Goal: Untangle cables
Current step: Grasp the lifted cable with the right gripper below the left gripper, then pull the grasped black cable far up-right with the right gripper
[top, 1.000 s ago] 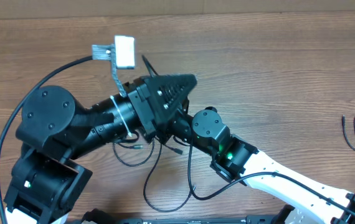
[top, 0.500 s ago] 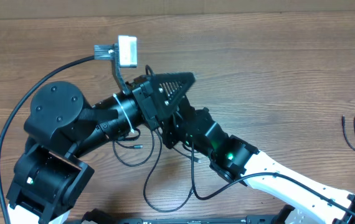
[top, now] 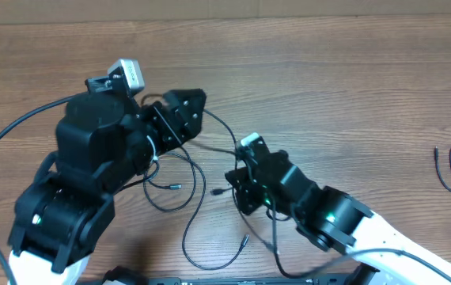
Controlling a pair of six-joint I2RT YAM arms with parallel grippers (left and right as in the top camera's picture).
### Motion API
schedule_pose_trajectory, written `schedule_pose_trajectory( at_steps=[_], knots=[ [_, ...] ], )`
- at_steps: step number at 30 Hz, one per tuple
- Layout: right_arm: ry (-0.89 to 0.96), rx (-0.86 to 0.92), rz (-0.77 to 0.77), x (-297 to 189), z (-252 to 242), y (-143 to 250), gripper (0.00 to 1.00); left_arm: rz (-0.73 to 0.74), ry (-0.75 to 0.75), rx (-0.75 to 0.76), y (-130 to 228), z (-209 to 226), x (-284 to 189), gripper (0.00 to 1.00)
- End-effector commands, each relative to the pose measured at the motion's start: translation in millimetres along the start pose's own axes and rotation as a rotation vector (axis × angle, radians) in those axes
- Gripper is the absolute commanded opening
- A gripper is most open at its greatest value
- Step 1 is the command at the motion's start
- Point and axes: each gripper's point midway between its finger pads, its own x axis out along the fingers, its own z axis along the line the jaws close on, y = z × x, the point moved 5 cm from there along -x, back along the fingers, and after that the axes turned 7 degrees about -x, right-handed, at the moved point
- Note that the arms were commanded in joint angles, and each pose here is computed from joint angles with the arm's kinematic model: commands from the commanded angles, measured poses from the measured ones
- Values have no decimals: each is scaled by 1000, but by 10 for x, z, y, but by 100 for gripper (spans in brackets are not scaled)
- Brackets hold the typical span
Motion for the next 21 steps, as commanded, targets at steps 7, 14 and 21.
schedule_pose_trajectory(
  at_steps=[7, 14, 21],
  knots=[
    [123, 51, 48, -213, -160, 165, 4, 90, -246, -14, 89, 381, 387, 100],
    [514, 384, 69, -471, -944, 357, 4, 292, -243, 23, 331, 440, 526, 100],
    [582, 454, -54, -633, -1462, 131, 4, 442, 68, 291, 522, 40, 529, 100]
  ],
)
